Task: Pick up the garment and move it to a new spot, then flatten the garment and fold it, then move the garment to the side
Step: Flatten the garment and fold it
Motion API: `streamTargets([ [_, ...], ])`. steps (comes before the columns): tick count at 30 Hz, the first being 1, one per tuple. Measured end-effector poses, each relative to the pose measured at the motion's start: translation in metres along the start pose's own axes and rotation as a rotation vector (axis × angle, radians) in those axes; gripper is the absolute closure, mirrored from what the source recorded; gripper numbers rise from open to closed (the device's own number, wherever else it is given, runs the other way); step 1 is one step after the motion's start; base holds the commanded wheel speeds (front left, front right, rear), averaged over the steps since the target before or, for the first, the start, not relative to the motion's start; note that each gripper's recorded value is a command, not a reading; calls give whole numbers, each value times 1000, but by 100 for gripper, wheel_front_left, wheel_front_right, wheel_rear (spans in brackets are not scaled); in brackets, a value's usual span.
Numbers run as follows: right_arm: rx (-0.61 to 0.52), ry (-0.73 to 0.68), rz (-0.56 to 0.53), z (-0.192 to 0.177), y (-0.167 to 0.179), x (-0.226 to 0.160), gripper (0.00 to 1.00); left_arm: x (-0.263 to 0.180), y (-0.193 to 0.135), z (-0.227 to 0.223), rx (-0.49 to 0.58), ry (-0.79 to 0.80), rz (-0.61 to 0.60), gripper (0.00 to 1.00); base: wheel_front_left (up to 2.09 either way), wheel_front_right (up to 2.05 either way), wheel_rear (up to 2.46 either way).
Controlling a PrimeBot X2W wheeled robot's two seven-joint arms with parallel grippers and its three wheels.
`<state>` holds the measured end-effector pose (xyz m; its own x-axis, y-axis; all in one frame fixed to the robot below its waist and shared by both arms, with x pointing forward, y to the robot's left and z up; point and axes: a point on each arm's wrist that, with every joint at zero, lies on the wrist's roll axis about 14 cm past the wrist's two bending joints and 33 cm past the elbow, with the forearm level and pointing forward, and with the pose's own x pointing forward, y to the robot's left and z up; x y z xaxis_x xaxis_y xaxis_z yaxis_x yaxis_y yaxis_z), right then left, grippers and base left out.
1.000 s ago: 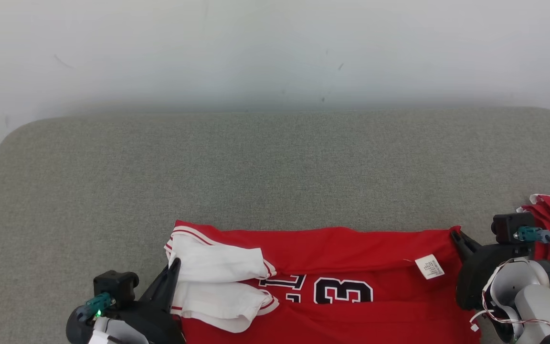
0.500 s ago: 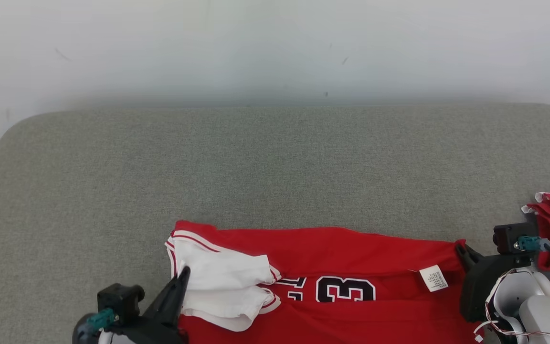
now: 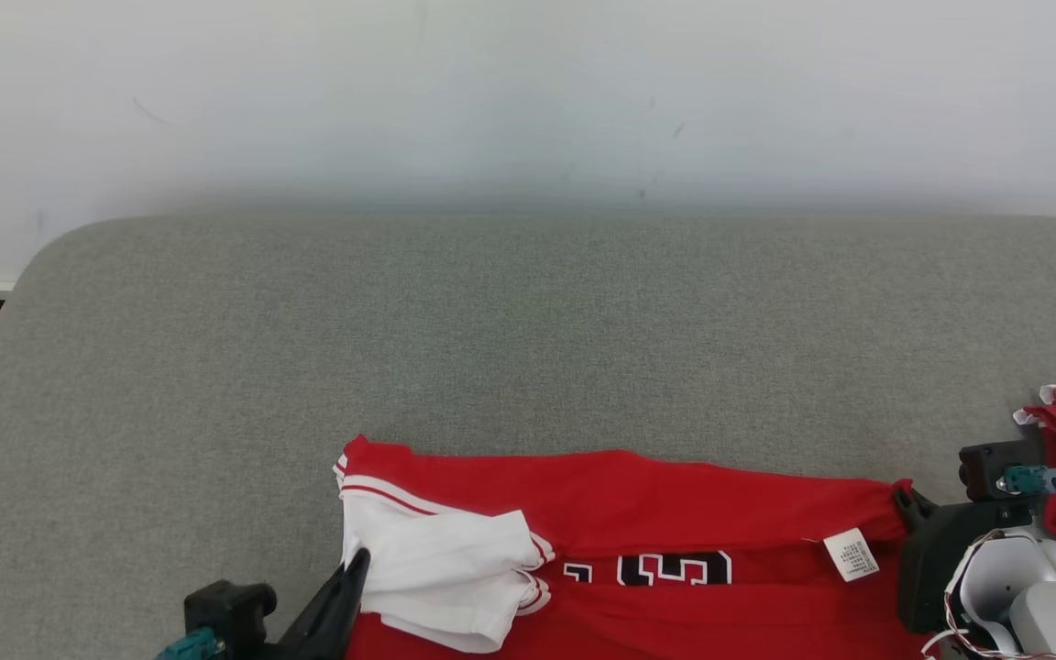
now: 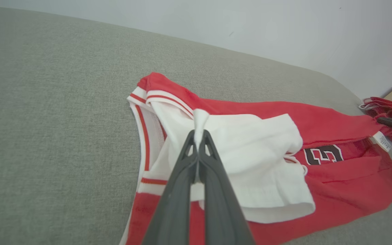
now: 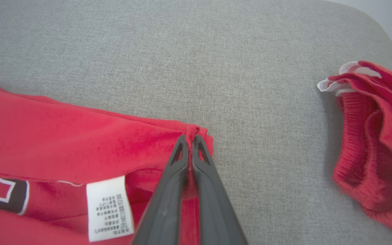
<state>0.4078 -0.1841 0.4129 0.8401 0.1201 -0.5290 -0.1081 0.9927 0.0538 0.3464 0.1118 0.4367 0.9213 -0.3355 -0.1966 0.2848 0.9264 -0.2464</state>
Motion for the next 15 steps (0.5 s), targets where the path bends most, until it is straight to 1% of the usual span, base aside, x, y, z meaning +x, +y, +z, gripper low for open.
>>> streamTargets([
  [2,-5,3,9,2,3,0,100,-4,3,-1,-21,0,17,100,0,0,0],
  [3,-8,6,12,2,5,0,91,-6,4,-4,-25,9,20,100,0,0,0],
  [4,-9,13,14,0,5,0,59,-8,4,-6,-25,22,21,71,0,0,0],
  [5,-9,21,13,-2,5,-1,0,-9,4,-8,-28,27,21,49,0,0,0],
  [6,-7,37,9,-7,4,-2,0,-10,3,-11,-35,41,21,0,0,0,0],
  [9,2,65,1,-17,4,-4,0,-10,1,-12,-33,56,13,0,0,0,0],
  [15,20,80,-16,-19,1,-9,0,-16,2,-17,-19,87,20,0,0,0,0],
])
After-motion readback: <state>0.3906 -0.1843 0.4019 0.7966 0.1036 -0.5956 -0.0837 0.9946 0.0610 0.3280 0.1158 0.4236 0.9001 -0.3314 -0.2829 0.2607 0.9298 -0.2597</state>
